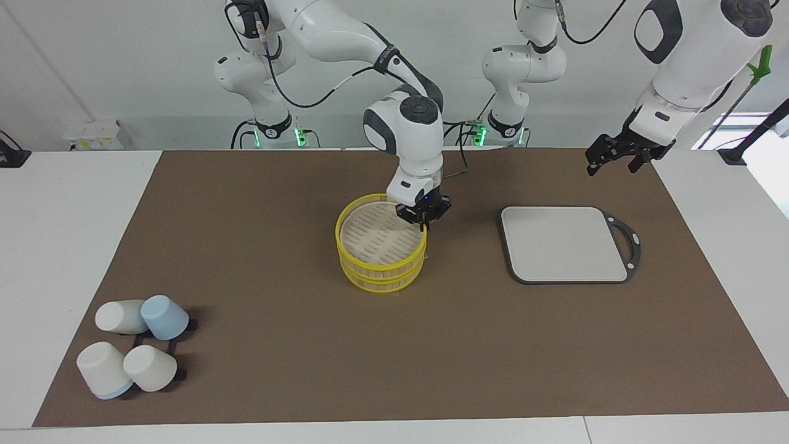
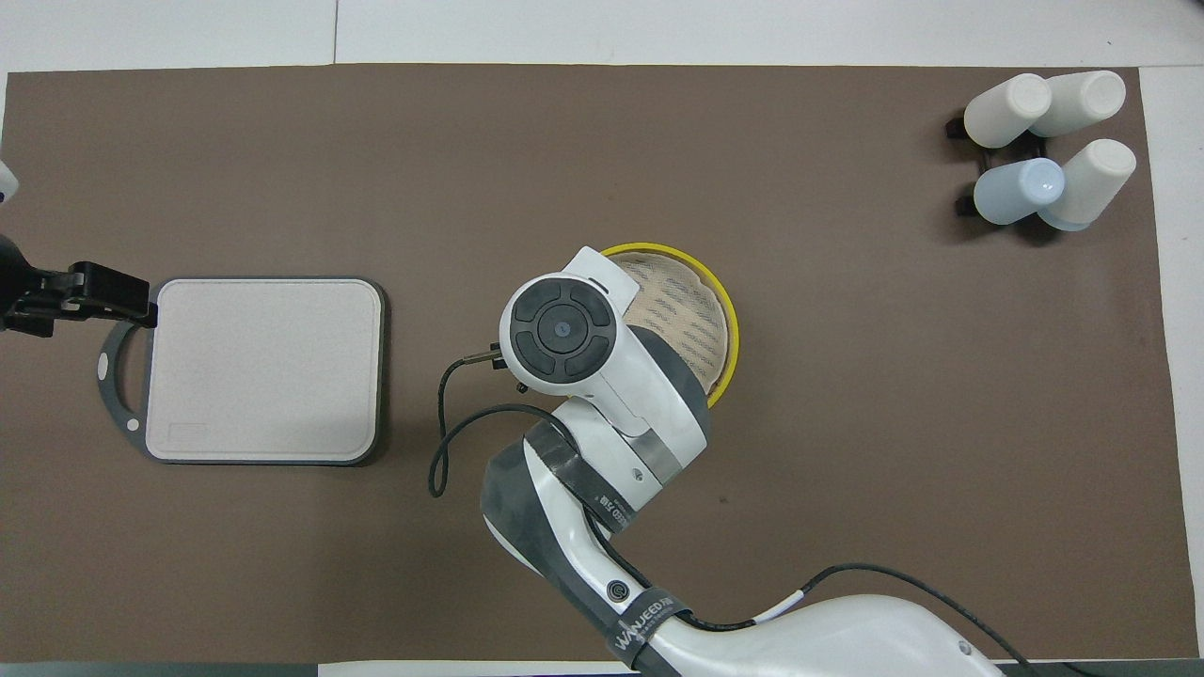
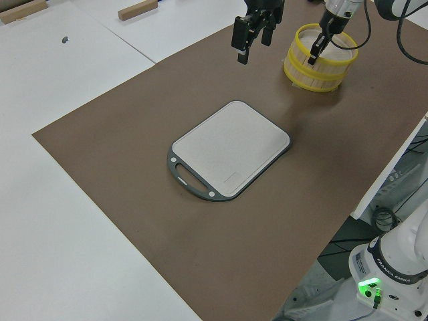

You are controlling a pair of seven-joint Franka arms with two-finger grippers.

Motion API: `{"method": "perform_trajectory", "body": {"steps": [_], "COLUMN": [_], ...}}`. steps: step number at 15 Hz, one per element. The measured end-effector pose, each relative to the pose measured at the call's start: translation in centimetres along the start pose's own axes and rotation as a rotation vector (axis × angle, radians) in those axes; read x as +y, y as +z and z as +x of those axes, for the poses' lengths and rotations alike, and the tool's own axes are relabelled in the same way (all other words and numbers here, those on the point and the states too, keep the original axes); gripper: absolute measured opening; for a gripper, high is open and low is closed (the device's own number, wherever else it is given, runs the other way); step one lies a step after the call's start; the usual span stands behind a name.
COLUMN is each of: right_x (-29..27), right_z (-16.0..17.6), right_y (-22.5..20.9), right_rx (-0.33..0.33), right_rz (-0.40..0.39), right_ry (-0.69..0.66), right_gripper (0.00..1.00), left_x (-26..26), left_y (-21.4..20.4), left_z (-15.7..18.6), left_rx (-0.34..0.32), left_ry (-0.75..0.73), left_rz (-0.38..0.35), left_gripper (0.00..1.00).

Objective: Place bun in steamer

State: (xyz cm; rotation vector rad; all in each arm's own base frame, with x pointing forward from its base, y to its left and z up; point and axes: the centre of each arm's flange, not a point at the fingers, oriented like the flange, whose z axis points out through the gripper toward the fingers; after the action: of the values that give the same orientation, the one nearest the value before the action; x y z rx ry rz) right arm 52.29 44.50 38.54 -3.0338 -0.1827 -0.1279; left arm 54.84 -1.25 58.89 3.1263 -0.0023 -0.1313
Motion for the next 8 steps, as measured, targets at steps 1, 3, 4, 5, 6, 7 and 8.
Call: {"method": "perform_trajectory", "body": {"steps": [1,3,4,5,6,7,8], "right_x": [0.03,0.1,0.12,0.12,0.2,0.33,0.37], "right_z": [-0.07,-0.17,-0.19,-0.2,-0.24,-0.31,-0.33], "right_y": [-0.02,-0.01,-0.01,-0.01,0.19,0.53,0.71], "right_rx": [0.006,0.012,0.013,0.014,0.013,0.009,0.007], "right_rz": [0.003,0.006,0.007,0.007,0.006,0.003,0.001], "right_ry": [-0.004,-0.01,-0.01,-0.011,-0.014,-0.014,-0.014], "right_gripper": [0.09,0.09,0.09,0.1,0.18,0.27,0.37], "left_x": [0.03,0.08,0.09,0.1,0.1,0.1,0.09], "left_y": [0.33,0.78,0.76,0.6,0.39,0.14,-0.18], "left_z": [0.42,0.92,1.0,1.01,1.0,0.98,0.96], "left_rx": [-0.005,-0.013,-0.012,-0.009,-0.004,0.001,0.006], "left_ry": [0.0,0.0,0.0,0.0,0.0,0.0,0.0], "left_rz": [0.0,-0.001,-0.001,-0.002,-0.002,-0.002,-0.002], "left_gripper": [1.0,1.0,1.0,1.0,1.0,1.0,1.0]}}
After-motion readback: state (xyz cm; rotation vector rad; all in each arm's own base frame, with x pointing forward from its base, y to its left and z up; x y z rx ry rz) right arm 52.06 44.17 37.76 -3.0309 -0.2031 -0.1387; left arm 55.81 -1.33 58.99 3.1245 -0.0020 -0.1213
